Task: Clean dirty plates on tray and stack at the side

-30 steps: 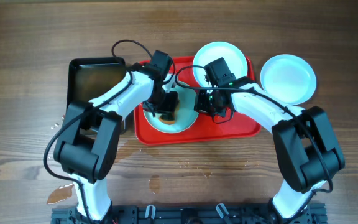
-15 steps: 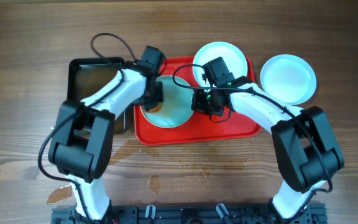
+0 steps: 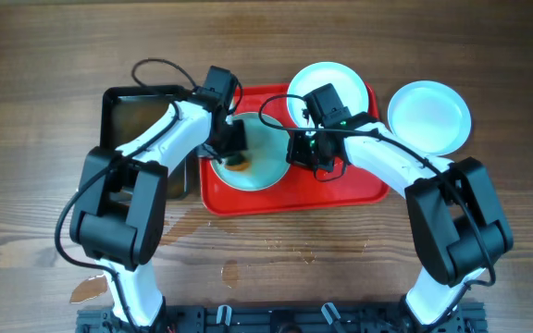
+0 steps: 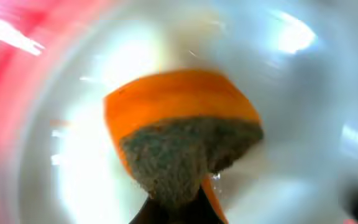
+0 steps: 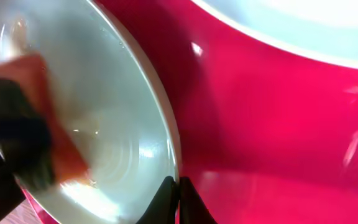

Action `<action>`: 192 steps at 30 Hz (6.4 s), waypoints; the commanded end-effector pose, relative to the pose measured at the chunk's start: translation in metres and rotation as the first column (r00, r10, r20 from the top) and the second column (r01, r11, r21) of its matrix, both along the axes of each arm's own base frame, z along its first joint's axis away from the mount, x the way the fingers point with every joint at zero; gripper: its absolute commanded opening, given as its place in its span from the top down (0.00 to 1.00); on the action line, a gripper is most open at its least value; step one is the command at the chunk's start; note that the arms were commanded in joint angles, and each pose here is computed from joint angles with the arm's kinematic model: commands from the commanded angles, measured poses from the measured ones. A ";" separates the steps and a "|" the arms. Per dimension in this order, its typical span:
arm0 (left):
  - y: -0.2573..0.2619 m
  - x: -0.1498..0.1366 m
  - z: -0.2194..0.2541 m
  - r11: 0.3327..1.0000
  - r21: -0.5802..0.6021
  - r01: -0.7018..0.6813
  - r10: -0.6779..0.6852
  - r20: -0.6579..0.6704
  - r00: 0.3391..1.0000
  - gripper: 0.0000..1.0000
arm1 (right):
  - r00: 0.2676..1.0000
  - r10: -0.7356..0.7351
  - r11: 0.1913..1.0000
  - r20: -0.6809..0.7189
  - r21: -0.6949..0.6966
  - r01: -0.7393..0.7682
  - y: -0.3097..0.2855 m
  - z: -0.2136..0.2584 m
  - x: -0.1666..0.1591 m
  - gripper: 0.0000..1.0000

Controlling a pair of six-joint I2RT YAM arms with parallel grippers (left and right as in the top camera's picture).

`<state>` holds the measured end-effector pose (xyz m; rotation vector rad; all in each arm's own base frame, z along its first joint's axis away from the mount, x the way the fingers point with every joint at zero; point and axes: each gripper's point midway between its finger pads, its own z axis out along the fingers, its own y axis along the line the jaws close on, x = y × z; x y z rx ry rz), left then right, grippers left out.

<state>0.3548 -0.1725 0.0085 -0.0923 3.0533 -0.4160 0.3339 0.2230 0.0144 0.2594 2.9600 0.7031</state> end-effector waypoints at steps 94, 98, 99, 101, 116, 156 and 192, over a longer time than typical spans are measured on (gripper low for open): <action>0.037 0.036 0.084 0.910 0.339 -0.240 0.169 0.226 0.959 0.96 | 0.998 -0.007 1.000 0.066 0.022 0.005 0.008 -0.002 0.018 0.69; 0.037 0.036 0.084 0.912 0.331 -0.241 0.173 0.222 0.960 0.96 | 0.999 -0.034 0.999 0.031 0.022 0.034 0.009 -0.015 0.018 0.68; 0.040 0.037 0.084 0.911 0.330 -0.248 0.181 0.221 0.958 0.96 | 0.999 -0.034 0.999 0.032 0.023 0.034 0.009 -0.017 0.018 0.69; 0.046 0.040 0.083 0.910 0.320 -0.263 0.201 0.216 0.956 0.96 | 0.999 -0.034 0.999 0.028 0.035 0.033 0.012 -0.017 0.018 0.73; 0.090 0.045 0.079 0.905 0.235 -0.354 0.334 0.123 0.935 0.96 | 0.977 0.030 0.999 0.211 -0.023 -0.026 0.002 0.044 0.024 0.96; 0.163 0.048 0.078 0.860 0.138 -0.491 0.491 0.038 0.870 0.96 | 0.563 0.615 0.217 0.552 -0.805 0.552 -0.040 0.266 0.008 0.96; 0.162 0.035 0.076 0.860 0.164 -0.483 0.491 -0.011 0.871 0.96 | 0.721 -0.667 0.629 0.187 -0.378 0.680 -0.358 0.060 0.022 0.96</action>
